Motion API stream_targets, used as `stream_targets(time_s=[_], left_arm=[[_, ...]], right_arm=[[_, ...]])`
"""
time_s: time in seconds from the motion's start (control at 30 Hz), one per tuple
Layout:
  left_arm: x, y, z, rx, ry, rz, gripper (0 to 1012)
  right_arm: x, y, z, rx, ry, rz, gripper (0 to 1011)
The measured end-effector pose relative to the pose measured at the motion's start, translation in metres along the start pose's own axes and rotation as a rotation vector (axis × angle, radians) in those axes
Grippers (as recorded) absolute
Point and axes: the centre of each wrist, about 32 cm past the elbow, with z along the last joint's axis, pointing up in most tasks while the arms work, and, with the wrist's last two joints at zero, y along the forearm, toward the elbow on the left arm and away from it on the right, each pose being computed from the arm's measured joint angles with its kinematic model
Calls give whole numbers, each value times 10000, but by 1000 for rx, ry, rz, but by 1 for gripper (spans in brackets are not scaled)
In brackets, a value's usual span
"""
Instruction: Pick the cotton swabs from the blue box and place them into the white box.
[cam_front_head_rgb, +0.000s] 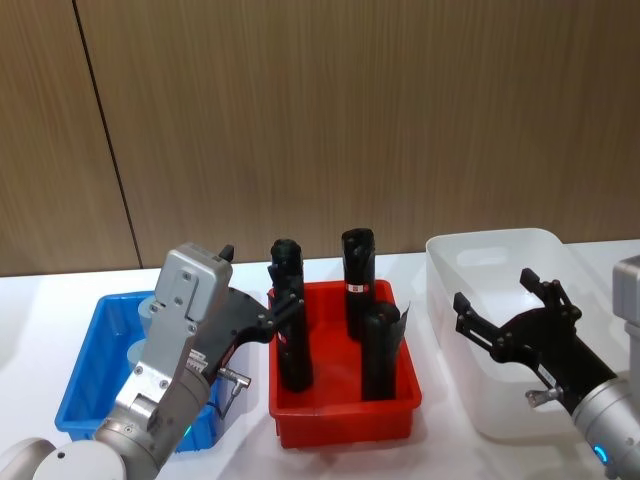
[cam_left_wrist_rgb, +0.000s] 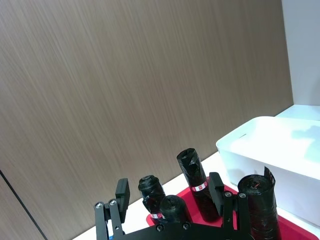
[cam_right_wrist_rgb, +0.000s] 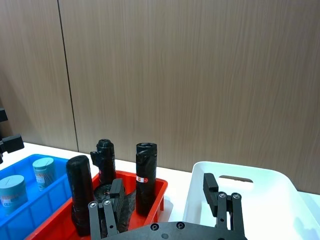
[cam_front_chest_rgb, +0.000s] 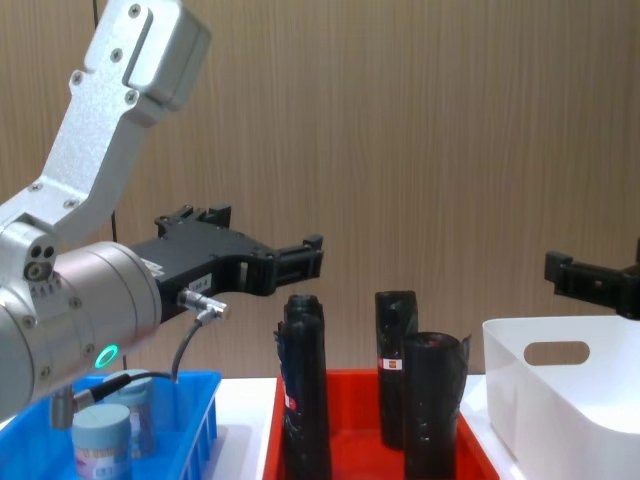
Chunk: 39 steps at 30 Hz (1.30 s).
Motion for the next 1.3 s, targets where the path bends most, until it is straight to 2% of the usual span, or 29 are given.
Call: stream_targets(time_s=[0.87, 1.1, 1.3], left_arm=[[9, -1, -4, 1, 0, -1, 1004], [92, -6, -37, 10, -3, -15, 1004], [195, 1, -92, 21, 15, -18, 1004]], right_arm=[[0, 0, 0, 0, 0, 0, 1002], [0, 0, 0, 0, 0, 0, 1002], [0, 0, 0, 0, 0, 0, 1002]])
